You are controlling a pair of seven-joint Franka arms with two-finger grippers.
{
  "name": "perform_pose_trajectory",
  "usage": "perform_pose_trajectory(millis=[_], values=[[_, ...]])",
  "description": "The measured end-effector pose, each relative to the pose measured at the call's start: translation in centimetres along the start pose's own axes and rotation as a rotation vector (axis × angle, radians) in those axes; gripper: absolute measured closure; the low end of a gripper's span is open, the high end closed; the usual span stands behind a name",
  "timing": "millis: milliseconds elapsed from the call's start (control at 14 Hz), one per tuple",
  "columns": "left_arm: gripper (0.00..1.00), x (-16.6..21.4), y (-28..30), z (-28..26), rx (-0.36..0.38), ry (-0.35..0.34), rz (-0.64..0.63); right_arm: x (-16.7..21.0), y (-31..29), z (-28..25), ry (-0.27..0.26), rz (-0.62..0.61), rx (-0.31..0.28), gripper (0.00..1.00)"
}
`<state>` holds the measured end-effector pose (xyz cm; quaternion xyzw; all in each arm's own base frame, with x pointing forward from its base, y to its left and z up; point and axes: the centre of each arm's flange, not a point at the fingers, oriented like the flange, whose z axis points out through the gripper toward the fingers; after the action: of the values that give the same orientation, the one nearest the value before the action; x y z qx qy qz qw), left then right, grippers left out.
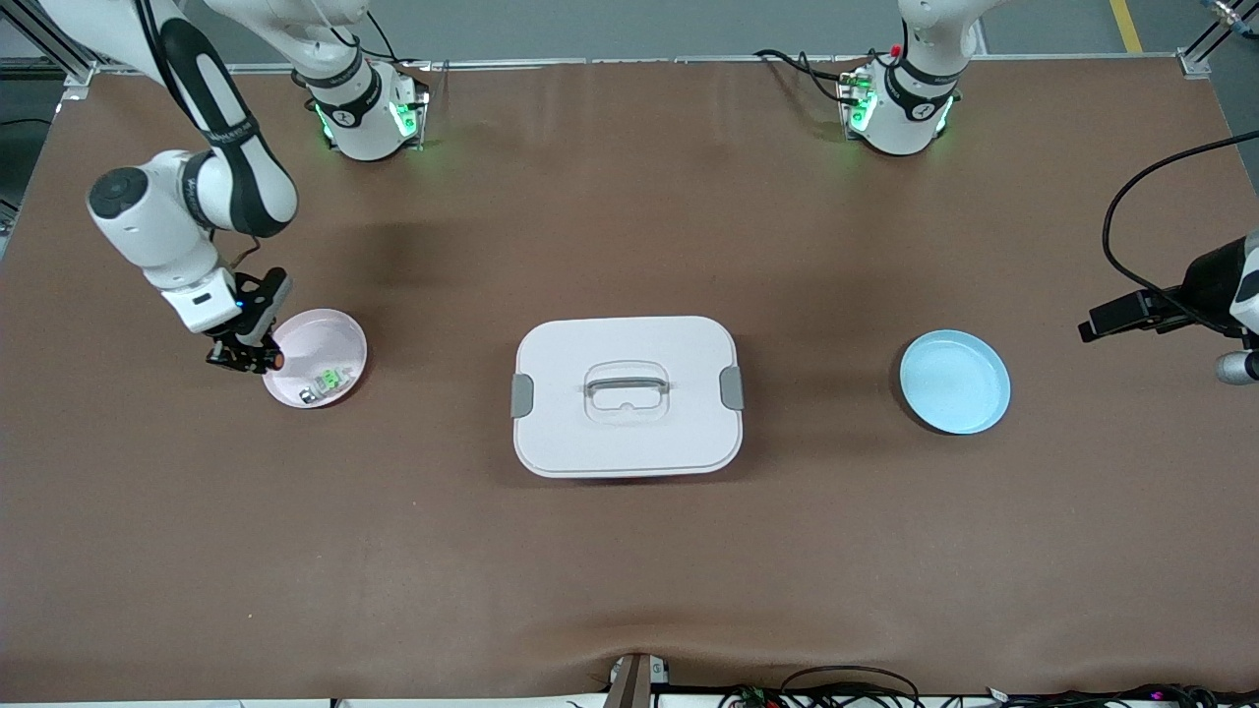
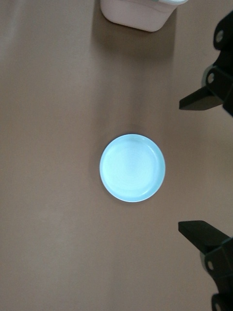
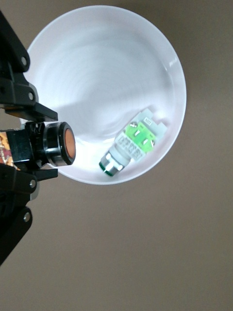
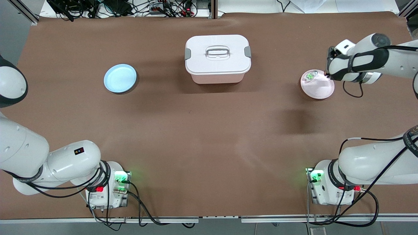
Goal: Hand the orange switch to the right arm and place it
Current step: 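Move the held switch over the pink plate with the right gripper, then lower the switch onto the pink plate and open the right gripper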
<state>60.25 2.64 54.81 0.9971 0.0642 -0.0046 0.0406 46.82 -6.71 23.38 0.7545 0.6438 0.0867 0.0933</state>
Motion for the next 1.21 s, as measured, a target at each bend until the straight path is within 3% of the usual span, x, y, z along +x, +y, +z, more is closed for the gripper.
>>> perform_pose_trajectory(millis=[142,570,1210], values=[[0.0,-1.2,0.6,0.8,0.02,0.053,0.005,0.6,-0.9,1.8,0.0,-0.013,0.005,0.56],[0.0,-3.2,1.3,0.0,0.05,0.097,0.036,3.1,-2.2,3.8,0.01,-0.066,0.003,0.56],[0.0,-4.5,3.8,-2.8,0.048,0.099,0.085,4.0,-5.0,4.4,0.013,-0.062,0.001,0.56]])
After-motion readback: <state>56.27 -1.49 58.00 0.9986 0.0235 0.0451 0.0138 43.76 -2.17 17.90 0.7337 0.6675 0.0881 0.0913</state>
